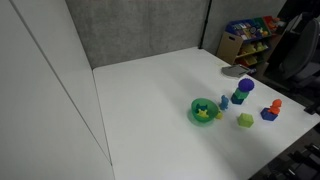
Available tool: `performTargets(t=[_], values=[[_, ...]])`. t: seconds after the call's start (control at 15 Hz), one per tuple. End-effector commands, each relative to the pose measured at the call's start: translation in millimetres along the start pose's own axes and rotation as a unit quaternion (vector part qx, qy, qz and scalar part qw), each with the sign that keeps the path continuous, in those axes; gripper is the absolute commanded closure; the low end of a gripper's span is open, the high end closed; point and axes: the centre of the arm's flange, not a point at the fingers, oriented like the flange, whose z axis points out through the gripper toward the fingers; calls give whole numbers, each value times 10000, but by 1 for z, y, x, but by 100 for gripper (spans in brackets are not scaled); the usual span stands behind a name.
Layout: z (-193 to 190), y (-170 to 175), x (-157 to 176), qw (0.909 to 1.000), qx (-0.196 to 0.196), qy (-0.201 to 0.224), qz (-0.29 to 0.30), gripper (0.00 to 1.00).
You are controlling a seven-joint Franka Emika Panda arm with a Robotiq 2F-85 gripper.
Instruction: Pick up the yellow object from on top of the lime green block and put it in the green bowl
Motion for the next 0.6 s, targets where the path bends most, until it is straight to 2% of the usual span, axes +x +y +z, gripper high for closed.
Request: performTargets(t=[0.0,0.53], values=[[-18,7,-10,9999,103,54,-125,0],[-15,2,-8,9999,24,119,-71,0]])
